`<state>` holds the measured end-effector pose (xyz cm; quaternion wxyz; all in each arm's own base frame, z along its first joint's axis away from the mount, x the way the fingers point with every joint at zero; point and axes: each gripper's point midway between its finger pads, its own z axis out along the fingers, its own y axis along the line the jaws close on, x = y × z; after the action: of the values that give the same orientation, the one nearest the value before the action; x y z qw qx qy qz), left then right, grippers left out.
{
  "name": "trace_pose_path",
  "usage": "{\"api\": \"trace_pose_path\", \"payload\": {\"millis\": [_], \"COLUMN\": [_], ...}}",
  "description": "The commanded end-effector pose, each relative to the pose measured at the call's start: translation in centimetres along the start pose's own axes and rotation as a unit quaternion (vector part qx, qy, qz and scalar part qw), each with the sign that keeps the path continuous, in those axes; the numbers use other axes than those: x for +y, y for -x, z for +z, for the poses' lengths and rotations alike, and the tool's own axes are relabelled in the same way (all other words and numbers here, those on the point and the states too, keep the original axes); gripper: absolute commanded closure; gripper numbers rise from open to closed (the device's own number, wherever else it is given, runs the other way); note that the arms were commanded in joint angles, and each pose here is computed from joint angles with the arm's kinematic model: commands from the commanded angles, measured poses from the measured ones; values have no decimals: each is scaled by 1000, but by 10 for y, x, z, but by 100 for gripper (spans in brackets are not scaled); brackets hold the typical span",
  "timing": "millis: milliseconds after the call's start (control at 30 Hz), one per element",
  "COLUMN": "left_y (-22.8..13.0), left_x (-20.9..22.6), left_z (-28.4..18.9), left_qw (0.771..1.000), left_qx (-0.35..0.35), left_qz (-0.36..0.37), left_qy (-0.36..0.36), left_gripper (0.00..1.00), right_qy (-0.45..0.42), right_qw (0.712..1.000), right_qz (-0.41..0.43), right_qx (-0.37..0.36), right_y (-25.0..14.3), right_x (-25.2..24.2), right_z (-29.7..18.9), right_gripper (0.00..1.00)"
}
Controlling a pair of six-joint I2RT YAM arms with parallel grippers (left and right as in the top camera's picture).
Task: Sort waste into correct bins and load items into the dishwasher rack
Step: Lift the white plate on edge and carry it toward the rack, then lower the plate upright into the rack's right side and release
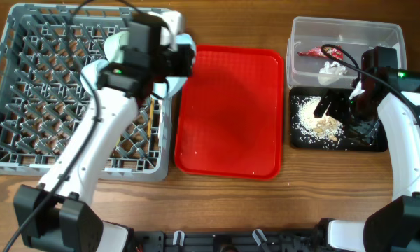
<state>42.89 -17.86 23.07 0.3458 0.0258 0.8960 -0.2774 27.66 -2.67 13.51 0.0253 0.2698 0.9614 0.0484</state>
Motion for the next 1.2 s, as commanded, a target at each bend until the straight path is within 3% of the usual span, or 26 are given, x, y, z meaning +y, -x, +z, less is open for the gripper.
{"api": "trace_pose_path", "payload": {"millis": [0, 167, 433, 533, 633, 700, 800, 967, 1000, 1033, 1167], "left_y": [22, 33, 49, 49, 46, 44, 41, 40, 40, 40, 37], "left_x": [-14, 16, 53, 50, 36, 26, 18, 34, 36, 39, 39], "left_z": [-29, -39, -53, -59, -64, -68, -76, -82, -83, -84, -92], "left_qw": [991, 985, 982, 980, 977, 972, 962, 958, 957, 957, 949], "left_qx": [-4, -14, -44, -39, -22, -8, 12, 13, 13, 12, 25], "left_qz": [-97, -149, -172, -173, -169, -168, -186, -218, -221, -225, -239], "left_qy": [-94, -87, -62, -85, -128, -162, -199, -189, -187, -184, -206], "left_gripper": [96, 96, 96, 78, 66, 68, 83, 75, 77, 96, 96], "right_qy": [14, 14, 13, 13, 13, 13, 13, 14, 14, 14, 14], "right_qw": [1000, 1000, 1000, 1000, 1000, 1000, 1000, 1000, 1000, 1000, 1000], "right_qz": [-5, -5, -4, -4, -4, -4, -4, -5, -5, -5, -5], "right_qx": [-15, -15, -12, -12, -14, -14, -14, -15, -15, -15, -15], "right_y": [3, 3, 2, 2, 3, 3, 3, 3, 3, 3, 3], "right_x": [5, 5, 4, 4, 4, 4, 4, 5, 5, 5, 5], "right_z": [-10, -10, -10, -10, -10, -10, -10, -10, -10, -10, -10], "right_gripper": [0, 0, 0, 0, 1, 0, 0, 0, 0, 0, 0]}}
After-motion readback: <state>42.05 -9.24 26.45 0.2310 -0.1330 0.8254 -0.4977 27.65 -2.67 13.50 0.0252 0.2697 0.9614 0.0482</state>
